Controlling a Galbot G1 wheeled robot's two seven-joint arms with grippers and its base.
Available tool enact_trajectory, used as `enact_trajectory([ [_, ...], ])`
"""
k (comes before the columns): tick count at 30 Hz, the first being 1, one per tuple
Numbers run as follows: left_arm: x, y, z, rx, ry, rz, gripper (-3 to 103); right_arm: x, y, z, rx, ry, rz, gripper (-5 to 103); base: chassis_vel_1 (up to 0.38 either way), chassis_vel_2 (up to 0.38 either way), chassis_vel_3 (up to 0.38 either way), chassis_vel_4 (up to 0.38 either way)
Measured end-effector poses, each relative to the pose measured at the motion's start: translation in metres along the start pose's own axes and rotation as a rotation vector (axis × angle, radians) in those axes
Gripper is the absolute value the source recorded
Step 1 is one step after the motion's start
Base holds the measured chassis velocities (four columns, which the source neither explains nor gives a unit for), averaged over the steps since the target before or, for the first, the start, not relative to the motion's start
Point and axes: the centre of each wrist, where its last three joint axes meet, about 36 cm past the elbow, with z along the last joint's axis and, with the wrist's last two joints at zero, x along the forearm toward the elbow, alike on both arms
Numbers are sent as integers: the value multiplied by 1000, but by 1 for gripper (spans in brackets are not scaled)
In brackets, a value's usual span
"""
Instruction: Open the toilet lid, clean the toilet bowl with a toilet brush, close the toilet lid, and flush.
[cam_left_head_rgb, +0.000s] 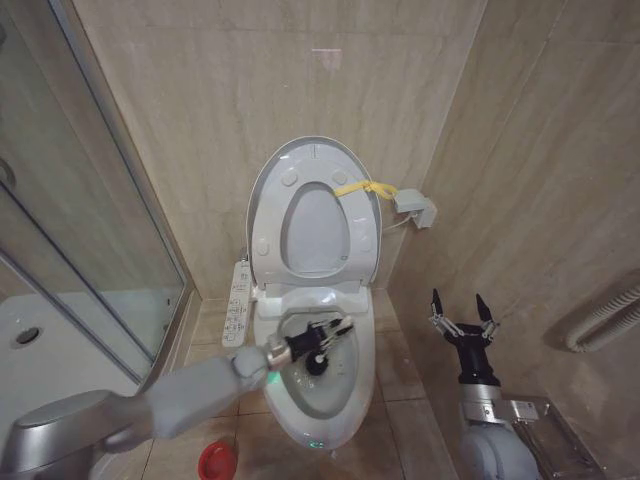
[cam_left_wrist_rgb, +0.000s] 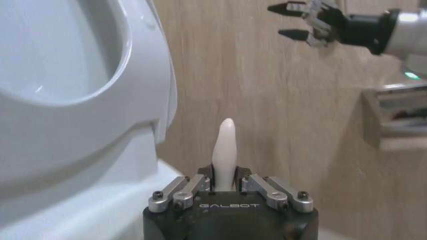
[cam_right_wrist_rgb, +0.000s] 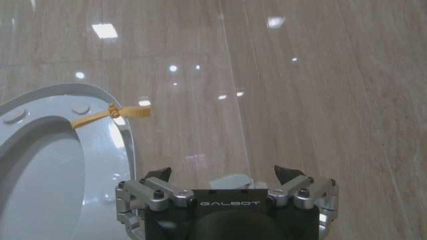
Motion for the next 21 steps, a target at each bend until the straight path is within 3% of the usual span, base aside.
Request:
enact_trajectory([
  [5, 23, -1, 9, 4, 49, 28, 21, 1, 1, -1, -1, -1, -3, 100, 0, 0, 0, 0],
  [9, -11, -7, 4, 8, 0, 50, 21, 2, 1, -1, -1, 1, -4, 100, 0, 0, 0, 0],
  [11, -49, -16, -7, 19, -72, 66, 21, 2, 0, 0, 0, 2, -3, 100, 0, 0, 0, 0],
  [14, -73, -26, -11, 28, -128, 86, 21, 2, -1, 2, 1, 4, -1, 100, 0, 0, 0, 0],
  [16, -69, -30, -4, 34, -116, 93, 21, 2, 0, 2, 0, 5, -1, 100, 0, 0, 0, 0],
  [19, -35, -42, 27, 39, -26, 113, 21, 6, 1, -3, -1, 1, -5, 100, 0, 0, 0, 0],
  [21, -44, -47, 25, 40, -43, 105, 20, 8, 1, -9, 3, -6, -9, 100, 0, 0, 0, 0],
])
